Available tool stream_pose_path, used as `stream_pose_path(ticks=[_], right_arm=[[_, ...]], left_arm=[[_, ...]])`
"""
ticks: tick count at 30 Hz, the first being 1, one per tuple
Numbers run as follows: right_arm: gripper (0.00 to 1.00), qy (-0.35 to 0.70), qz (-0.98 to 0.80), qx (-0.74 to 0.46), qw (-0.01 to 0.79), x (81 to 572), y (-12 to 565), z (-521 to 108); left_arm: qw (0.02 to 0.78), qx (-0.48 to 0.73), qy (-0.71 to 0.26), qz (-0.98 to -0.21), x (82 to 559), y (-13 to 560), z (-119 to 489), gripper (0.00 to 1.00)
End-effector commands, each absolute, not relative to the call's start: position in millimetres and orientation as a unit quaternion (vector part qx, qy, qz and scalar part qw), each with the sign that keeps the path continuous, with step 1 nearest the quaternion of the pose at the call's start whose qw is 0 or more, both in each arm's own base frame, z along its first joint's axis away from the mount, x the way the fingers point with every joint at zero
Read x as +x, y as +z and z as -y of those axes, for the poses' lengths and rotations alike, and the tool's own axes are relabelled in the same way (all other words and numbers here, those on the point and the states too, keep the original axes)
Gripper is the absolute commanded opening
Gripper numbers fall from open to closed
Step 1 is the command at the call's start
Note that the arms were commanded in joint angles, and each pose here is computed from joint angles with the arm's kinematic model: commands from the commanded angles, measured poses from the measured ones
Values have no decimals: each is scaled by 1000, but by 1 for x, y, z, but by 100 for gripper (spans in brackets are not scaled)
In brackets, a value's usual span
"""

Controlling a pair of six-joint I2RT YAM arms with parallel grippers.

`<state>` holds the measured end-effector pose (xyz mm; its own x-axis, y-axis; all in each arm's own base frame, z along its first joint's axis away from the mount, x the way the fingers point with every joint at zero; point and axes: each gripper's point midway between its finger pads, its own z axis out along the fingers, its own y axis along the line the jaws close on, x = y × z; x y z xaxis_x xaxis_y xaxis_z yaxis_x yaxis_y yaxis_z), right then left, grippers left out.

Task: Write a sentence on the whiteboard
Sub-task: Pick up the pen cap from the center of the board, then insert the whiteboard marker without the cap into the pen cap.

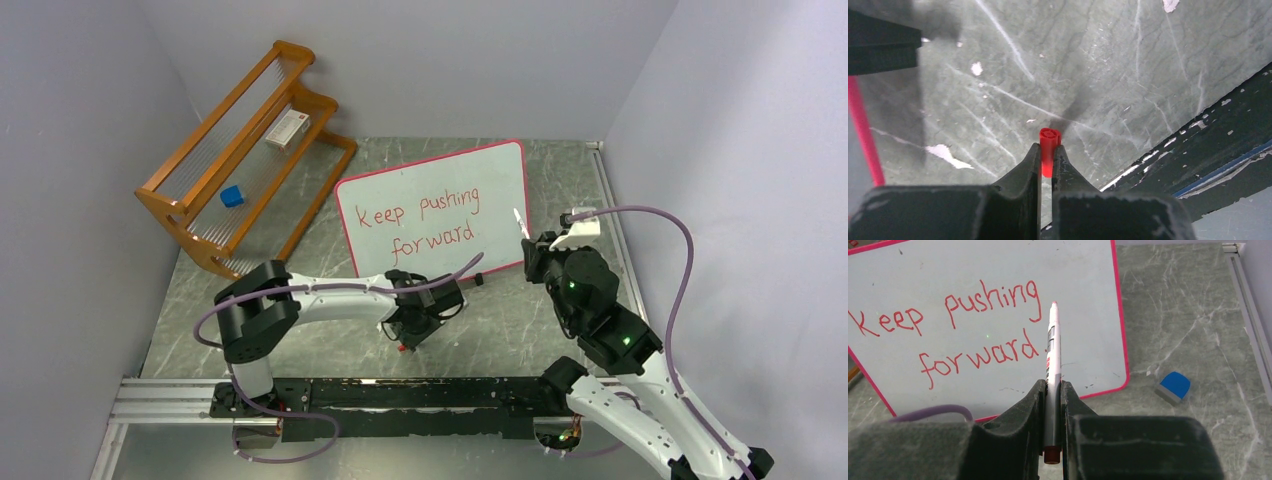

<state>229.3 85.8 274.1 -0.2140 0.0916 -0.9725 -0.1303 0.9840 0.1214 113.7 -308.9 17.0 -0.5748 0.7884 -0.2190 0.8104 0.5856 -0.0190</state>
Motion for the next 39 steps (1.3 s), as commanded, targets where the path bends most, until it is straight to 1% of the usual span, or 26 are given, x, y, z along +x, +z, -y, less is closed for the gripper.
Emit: stream_pose_path(ticks=[1, 5, 8, 11, 16, 22, 27, 33, 39], right_arm=[[0, 100, -769, -18, 631, 231, 277, -90], [0, 114, -764, -32, 635, 231, 282, -98], [0, 139, -753, -46, 642, 230, 288, -107], [0, 168, -739, -62, 649, 229, 295, -119], [0, 218, -713, -86, 661, 233, 300, -144], [0, 286, -663, -106, 684, 233, 312, -171], [0, 333, -615, -113, 706, 228, 320, -184], [0, 373, -561, -112, 730, 223, 332, -192], [0, 414, -516, -112, 741, 219, 342, -203]], left_arm=[[148, 422, -68, -892, 131, 46, 310, 5], [198, 392, -99, -893, 146, 77, 316, 5], [263, 352, -126, -890, 167, 117, 320, 5], [333, 294, -174, -879, 192, 164, 322, 5], [419, 193, -271, -845, 228, 232, 312, 5], [491, 106, -324, -802, 257, 294, 297, 5], [540, 30, -380, -750, 276, 342, 283, 5], [574, -52, -435, -692, 282, 379, 269, 5], [566, -116, -493, -651, 282, 389, 265, 5]])
